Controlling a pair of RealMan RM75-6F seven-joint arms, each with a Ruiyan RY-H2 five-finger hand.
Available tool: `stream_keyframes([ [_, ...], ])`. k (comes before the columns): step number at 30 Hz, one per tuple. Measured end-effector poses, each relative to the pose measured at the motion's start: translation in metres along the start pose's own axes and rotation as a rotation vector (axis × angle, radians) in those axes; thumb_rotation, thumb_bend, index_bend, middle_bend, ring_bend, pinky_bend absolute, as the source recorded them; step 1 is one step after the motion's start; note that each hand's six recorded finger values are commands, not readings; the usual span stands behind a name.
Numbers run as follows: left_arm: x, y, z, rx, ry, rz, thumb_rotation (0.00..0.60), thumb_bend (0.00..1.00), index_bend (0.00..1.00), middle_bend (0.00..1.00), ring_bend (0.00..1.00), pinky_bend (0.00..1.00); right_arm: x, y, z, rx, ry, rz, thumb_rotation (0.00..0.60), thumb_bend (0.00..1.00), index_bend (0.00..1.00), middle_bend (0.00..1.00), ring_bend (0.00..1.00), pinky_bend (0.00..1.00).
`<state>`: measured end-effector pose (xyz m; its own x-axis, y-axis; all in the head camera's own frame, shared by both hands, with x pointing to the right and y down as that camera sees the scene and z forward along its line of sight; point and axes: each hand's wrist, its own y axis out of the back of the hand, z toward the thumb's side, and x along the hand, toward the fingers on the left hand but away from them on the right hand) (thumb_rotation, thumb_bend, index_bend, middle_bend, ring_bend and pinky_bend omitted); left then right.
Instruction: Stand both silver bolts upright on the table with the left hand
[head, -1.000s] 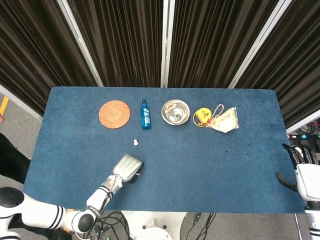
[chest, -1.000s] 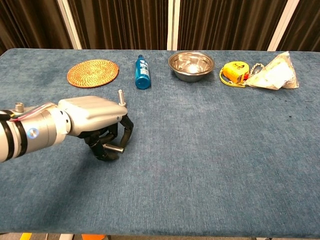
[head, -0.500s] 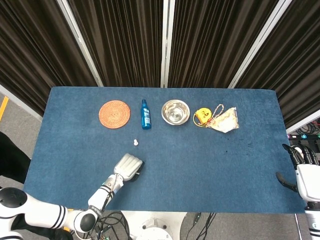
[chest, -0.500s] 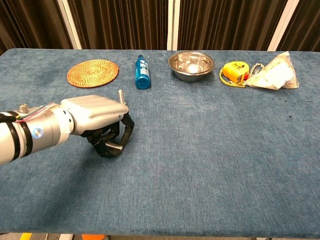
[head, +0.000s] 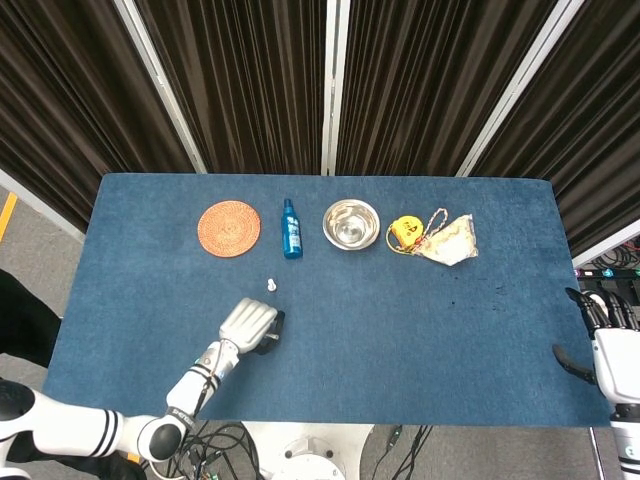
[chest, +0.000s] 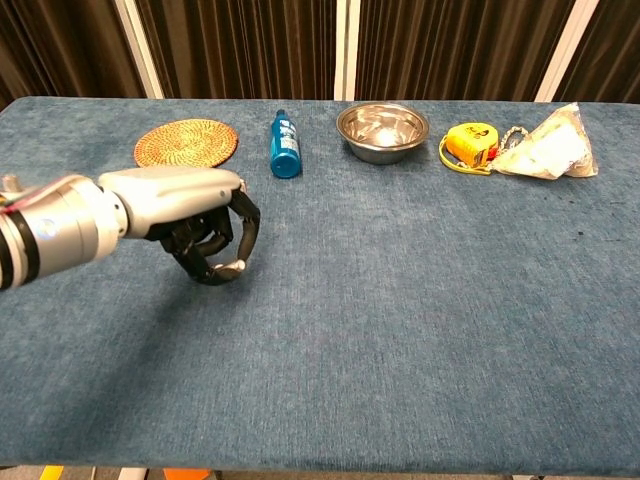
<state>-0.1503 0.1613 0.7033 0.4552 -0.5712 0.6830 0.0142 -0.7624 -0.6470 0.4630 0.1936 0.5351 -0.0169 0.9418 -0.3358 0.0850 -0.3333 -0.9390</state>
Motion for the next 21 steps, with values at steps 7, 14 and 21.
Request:
stream_keyframes([
  [7,0.003,0.004,-0.010,-0.080,0.000,0.012,0.599,0.36,0.55,0.84,0.81,0.75,-0.001,0.000,0.001,0.004,0.000,-0.001,0.600,0.15,0.14,0.23,0.06,0.10],
  [14,0.008,0.002,-0.020,-0.111,0.011,0.010,0.599,0.36,0.54,0.83,0.81,0.75,-0.001,0.000,0.001,0.005,-0.002,-0.001,0.600,0.15,0.14,0.23,0.06,0.10],
  [21,0.010,0.004,-0.024,-0.122,0.018,0.012,0.599,0.36,0.52,0.82,0.81,0.75,-0.002,0.000,0.001,0.004,-0.001,0.001,0.600,0.15,0.14,0.23,0.06,0.10],
])
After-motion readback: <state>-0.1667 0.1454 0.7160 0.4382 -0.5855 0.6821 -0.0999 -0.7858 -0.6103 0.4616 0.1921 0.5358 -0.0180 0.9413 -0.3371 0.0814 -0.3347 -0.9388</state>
